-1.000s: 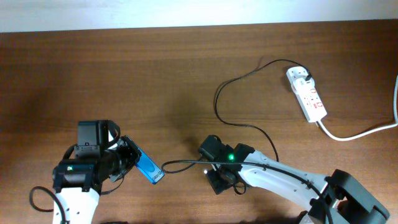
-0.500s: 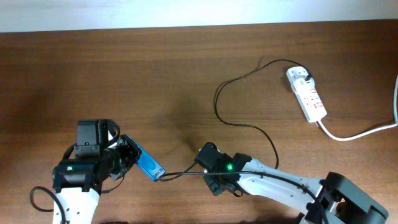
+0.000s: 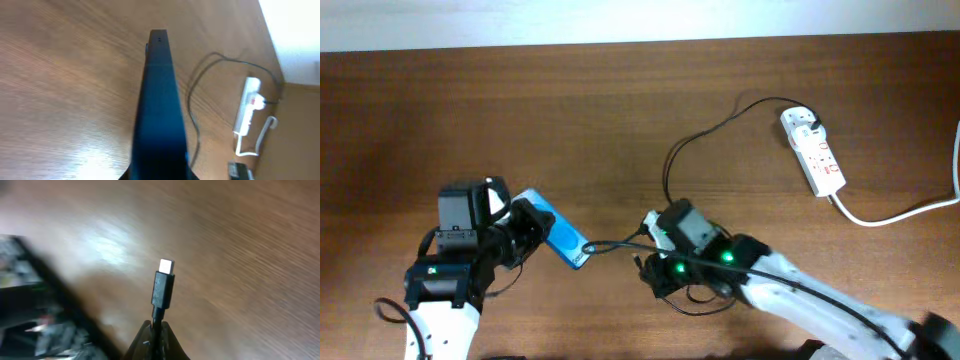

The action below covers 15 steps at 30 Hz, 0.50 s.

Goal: Plug charger to phone and switch on socket
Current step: 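Raise the plug with the right gripper toward the phone's bottom port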

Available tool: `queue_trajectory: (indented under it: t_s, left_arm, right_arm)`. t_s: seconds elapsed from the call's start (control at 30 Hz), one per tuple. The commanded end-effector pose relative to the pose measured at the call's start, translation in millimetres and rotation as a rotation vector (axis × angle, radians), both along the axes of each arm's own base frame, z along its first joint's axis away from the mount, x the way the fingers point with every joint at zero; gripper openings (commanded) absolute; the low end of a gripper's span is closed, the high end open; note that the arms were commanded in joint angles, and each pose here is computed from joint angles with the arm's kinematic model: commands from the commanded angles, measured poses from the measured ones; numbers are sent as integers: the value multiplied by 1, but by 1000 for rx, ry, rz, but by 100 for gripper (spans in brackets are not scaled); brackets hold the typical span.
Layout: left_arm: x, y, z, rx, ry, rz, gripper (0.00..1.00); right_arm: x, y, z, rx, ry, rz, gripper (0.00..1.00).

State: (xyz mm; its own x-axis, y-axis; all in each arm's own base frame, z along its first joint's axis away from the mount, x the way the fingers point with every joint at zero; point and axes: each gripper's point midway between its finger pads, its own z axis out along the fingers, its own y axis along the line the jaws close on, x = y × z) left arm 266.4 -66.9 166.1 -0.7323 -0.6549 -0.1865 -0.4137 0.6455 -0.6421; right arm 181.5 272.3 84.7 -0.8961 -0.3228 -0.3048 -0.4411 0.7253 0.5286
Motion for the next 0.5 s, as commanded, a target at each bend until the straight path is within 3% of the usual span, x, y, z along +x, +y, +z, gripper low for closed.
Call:
queue_trajectory:
  t_s: [0.0,0.23,0.4,0.47]
  left_arm:
    - [9,-30,35,-164,-123,-131,0]
    - [18,-65,98,-342,-388,-358,0]
    - [-13,-88,120,-520,-382,-547,0]
    - [-14,-88,120,-518,-386,-551,0]
  right_arm:
    - [-15,15,59,215,-3,82,4]
    - [-54,13,132,446,-56,219,4]
    - [-58,12,139,470,-161,319,4]
    - [-67,14,146,515,-167,377,4]
